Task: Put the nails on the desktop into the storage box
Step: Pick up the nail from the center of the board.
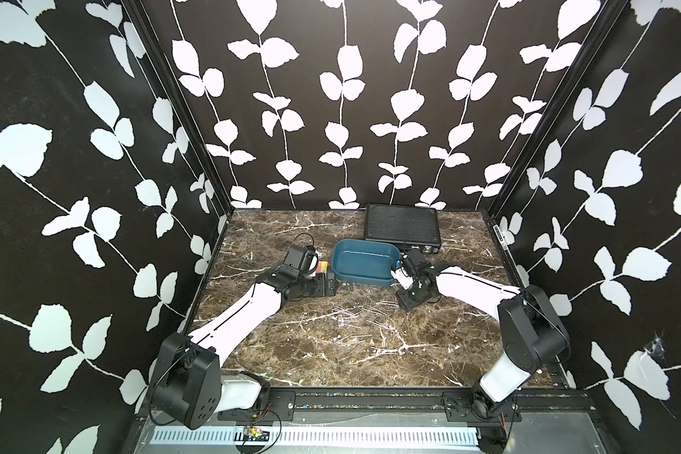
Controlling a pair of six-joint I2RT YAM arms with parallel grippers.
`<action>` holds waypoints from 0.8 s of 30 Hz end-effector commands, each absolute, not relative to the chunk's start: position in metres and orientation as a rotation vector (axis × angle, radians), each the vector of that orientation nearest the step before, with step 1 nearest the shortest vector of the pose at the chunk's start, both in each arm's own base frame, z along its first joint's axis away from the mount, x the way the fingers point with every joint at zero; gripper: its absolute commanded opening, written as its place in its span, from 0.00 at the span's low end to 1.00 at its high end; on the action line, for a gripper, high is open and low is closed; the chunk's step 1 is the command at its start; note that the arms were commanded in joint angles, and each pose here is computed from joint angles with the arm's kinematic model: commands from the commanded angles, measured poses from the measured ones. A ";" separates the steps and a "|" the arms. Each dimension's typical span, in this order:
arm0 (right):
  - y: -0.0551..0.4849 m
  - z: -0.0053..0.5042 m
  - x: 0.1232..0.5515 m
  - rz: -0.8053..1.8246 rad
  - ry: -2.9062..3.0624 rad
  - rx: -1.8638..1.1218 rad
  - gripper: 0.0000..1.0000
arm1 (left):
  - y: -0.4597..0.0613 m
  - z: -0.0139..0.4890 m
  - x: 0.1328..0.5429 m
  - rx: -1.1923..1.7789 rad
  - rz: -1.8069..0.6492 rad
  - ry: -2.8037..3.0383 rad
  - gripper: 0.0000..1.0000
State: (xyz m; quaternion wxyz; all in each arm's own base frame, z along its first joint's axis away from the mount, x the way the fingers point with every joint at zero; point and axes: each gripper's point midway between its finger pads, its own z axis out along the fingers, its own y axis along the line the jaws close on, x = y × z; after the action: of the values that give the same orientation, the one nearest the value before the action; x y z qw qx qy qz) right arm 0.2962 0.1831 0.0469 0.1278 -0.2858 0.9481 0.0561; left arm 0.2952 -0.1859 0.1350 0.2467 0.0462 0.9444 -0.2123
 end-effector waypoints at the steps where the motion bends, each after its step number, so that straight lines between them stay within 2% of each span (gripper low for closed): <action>1: 0.186 0.039 0.287 0.215 2.784 -0.817 0.60 | -0.187 0.140 0.294 0.118 -0.581 2.562 0.99; 15: 0.192 0.025 0.283 0.249 2.822 -0.808 0.56 | -0.189 0.135 0.298 0.128 -0.578 2.572 0.99; 24: 0.200 0.017 0.294 0.250 2.827 -0.856 0.54 | -0.199 0.137 0.312 0.143 -0.595 2.580 0.99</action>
State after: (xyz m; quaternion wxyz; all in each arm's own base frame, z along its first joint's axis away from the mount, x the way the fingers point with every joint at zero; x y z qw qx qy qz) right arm 0.2904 0.1937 0.0203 0.0921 -0.2794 0.9524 0.0796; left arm 0.3060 -0.1923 0.1228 0.2278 0.0405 0.9504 -0.2077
